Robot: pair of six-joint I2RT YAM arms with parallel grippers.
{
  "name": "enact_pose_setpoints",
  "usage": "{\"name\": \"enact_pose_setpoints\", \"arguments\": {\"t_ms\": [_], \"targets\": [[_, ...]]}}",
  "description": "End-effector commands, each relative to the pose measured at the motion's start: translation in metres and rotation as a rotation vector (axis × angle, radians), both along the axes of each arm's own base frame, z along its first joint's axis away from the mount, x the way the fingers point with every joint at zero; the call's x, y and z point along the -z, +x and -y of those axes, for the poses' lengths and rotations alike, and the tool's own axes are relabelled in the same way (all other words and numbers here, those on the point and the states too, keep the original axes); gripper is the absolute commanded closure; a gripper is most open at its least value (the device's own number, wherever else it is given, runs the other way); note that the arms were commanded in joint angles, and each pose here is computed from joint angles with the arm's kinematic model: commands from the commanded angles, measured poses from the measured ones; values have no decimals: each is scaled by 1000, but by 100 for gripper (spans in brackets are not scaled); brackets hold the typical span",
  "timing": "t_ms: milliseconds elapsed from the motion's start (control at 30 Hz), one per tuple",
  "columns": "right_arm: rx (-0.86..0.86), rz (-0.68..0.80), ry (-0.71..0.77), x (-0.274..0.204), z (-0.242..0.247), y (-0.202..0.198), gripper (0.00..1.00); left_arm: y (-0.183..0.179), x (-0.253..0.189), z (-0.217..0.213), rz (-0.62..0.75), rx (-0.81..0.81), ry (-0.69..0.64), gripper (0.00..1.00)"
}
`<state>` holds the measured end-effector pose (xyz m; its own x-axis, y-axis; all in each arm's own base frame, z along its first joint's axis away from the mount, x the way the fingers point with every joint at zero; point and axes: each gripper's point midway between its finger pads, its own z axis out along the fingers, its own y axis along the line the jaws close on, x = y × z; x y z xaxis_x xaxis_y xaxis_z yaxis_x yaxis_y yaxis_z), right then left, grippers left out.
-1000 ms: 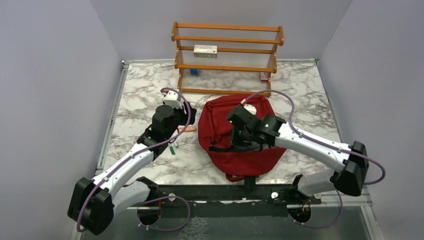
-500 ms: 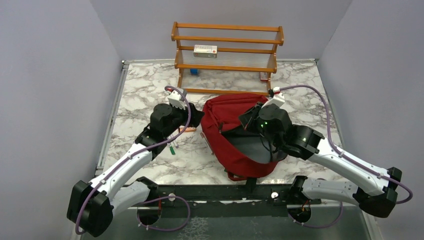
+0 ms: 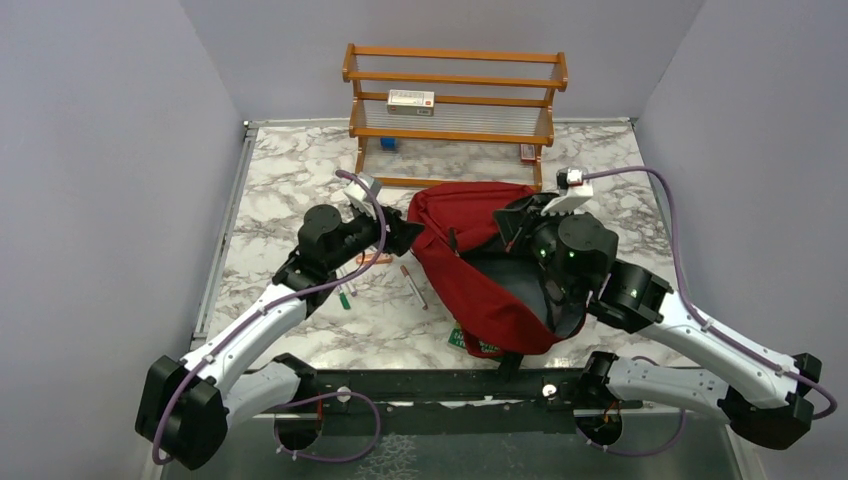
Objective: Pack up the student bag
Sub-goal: Unzip the student bag at the center of the board.
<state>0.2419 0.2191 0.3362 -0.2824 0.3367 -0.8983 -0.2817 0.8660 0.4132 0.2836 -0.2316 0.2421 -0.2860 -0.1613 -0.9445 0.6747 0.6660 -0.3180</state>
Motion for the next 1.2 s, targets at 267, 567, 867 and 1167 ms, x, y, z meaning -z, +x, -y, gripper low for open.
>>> {"name": "enact_pose_setpoints", "arguments": {"t_ms": [267, 567, 867, 1167], "targets": [[-71, 12, 85, 9, -4, -13, 99, -13, -11, 48, -174, 139, -142, 30], [-58, -16, 85, 20, -4, -13, 99, -27, 5, 66, -258, 153, -153, 30], [-54, -21, 90, 22, -2, -14, 99, -27, 17, 75, -302, 151, -143, 34], [-50, -23, 87, 25, -1, -14, 99, -38, 13, 86, -327, 234, -168, 50]]}}
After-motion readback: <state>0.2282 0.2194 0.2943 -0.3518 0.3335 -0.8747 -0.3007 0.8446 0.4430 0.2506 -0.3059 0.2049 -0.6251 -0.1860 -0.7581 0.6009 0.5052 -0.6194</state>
